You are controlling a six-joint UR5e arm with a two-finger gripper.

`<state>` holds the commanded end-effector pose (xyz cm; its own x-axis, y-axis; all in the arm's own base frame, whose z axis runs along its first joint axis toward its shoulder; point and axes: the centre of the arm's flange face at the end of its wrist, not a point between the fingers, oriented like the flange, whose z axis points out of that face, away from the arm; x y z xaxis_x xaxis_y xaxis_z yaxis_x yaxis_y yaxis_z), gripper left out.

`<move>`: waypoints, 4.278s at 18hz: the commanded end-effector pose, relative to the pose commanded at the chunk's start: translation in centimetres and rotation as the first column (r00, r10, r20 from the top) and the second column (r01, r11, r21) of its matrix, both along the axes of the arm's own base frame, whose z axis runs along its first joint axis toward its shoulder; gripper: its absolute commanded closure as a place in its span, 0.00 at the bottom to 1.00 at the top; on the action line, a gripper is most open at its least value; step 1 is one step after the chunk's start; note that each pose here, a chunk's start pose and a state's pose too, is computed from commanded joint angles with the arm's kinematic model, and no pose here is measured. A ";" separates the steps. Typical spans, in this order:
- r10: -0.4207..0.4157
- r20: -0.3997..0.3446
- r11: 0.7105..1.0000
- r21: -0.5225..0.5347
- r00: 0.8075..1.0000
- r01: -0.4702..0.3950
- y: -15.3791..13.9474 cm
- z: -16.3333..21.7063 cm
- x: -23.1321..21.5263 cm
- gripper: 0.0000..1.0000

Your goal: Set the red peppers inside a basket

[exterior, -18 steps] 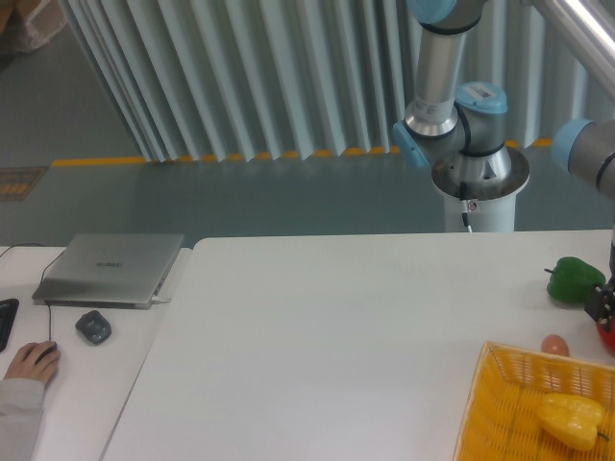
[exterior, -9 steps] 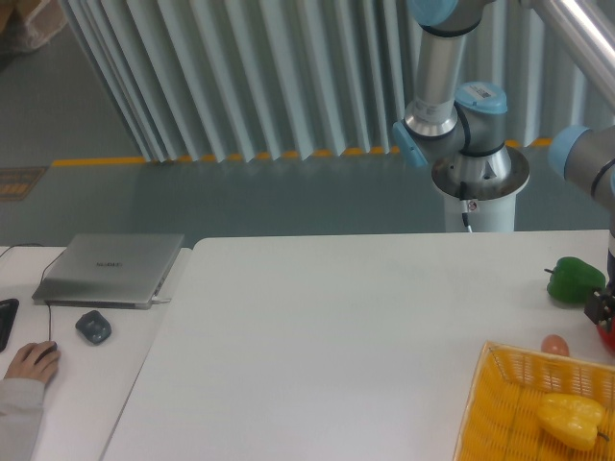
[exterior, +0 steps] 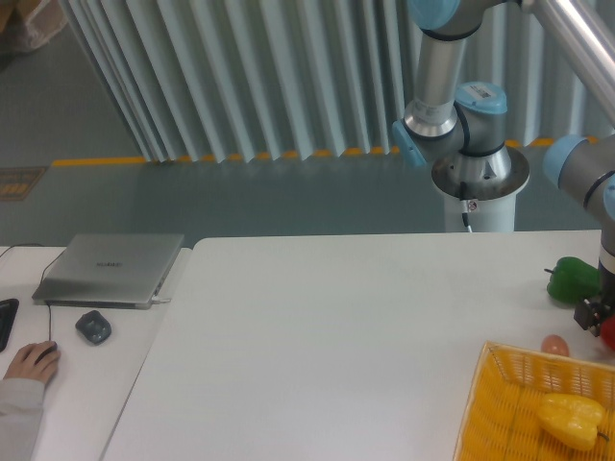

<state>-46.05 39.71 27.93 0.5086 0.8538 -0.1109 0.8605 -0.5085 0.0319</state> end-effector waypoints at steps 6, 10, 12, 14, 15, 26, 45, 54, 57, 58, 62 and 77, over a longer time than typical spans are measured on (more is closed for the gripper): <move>-0.003 0.000 1.000 -0.001 1.000 0.003 0.0 -0.2 -0.2 0.36; -0.002 -0.006 1.000 0.000 1.000 0.002 -0.2 0.2 -0.3 0.54; -0.001 -0.010 1.000 0.014 1.000 0.001 -0.3 1.0 -0.3 0.55; 0.001 -0.017 0.998 0.062 1.000 0.000 -0.3 3.2 0.2 0.55; -0.004 0.007 0.995 0.096 1.000 0.003 -0.5 5.1 1.1 0.55; -0.038 0.010 0.970 0.242 0.999 0.034 2.9 13.6 5.8 0.55; -0.110 -0.183 0.988 0.083 0.977 0.127 20.4 2.6 10.4 0.28; -0.350 -0.285 0.918 0.086 0.892 0.388 16.4 13.7 12.0 0.00; -0.512 -0.255 0.845 0.022 0.820 0.534 13.7 16.2 11.1 0.00; -0.653 -0.199 0.749 -0.031 0.731 0.662 12.8 16.0 10.3 0.00; -0.919 -0.068 0.392 -0.032 0.389 0.920 9.5 16.4 7.3 0.00; -0.967 0.062 -0.243 0.048 -0.246 0.969 4.4 16.7 3.0 0.00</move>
<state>-43.02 44.15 44.61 0.7056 -0.7076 -0.0379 -0.7052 -0.7064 0.0606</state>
